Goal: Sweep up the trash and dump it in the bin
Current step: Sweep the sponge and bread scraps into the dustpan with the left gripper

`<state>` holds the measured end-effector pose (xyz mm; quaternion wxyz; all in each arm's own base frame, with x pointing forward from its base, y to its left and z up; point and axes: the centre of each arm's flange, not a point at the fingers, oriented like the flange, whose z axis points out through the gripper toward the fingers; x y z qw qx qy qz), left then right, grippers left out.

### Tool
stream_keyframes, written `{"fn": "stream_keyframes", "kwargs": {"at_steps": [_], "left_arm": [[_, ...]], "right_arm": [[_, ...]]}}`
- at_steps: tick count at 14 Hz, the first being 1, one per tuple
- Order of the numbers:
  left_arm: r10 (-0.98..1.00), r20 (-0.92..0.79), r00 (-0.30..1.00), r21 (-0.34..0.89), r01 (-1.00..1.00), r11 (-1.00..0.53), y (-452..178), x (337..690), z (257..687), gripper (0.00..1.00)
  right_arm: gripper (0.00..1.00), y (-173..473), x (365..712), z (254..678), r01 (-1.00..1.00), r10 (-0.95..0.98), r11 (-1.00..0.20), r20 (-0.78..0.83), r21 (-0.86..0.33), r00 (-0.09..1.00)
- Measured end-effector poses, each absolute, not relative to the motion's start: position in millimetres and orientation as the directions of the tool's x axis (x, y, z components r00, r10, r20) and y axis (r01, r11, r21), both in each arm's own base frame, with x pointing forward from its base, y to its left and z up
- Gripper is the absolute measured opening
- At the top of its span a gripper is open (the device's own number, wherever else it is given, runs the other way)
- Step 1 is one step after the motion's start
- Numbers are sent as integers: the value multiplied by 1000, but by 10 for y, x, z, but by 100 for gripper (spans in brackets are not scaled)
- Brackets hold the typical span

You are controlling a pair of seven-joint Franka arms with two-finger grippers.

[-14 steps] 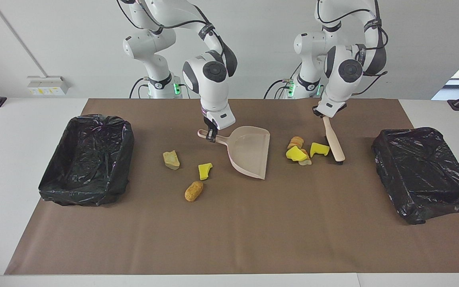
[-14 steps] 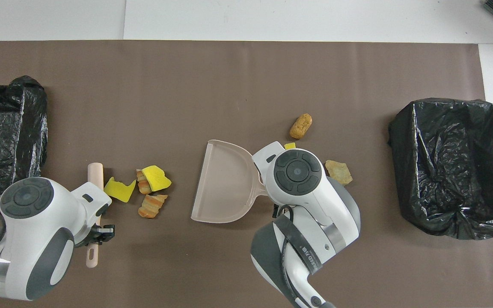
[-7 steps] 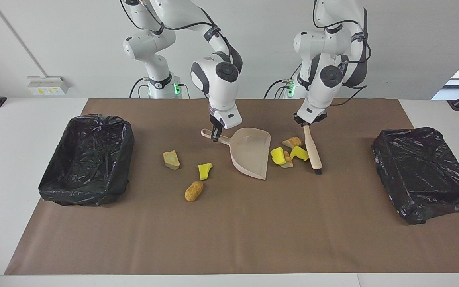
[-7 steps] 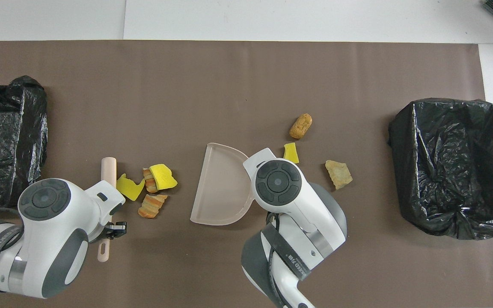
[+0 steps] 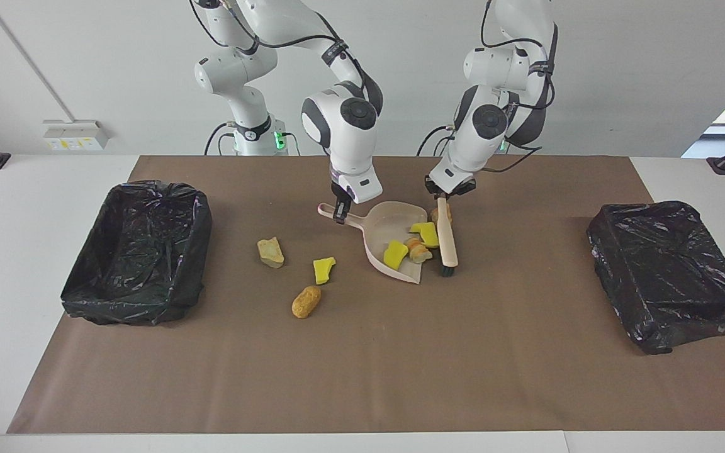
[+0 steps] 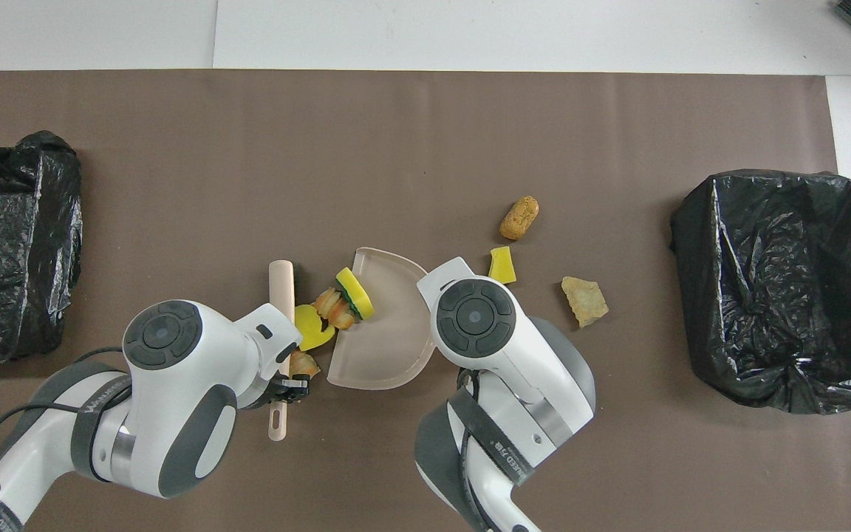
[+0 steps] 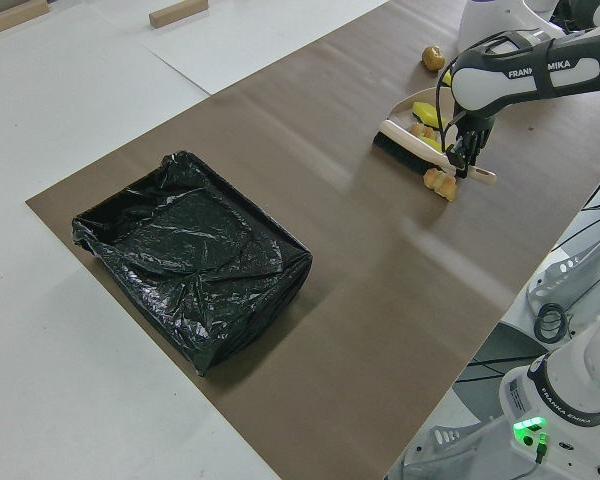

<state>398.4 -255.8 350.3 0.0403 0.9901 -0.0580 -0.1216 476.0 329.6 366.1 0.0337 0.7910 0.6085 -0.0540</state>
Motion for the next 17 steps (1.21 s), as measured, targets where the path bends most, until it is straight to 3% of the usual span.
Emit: {"fn": "stream_keyframes", "kwargs": {"at_steps": [7,12,17], "left_arm": [[-130,-291,948,104,-103,-989,-2876,3975,4000,26],[196,-364,910,-80,179,-981,-2712,3601,4193,26],[432,-352,831,-234,369,-900,-2410,3193,3928,26]], "right_arm": [[31,3296,4760,3661,966,959,-259,-127,-12,255],[31,3289,4766,3663,970,962,-243,-131,-8,240],[31,3190,4899,3681,996,987,-79,-140,33,83]]}}
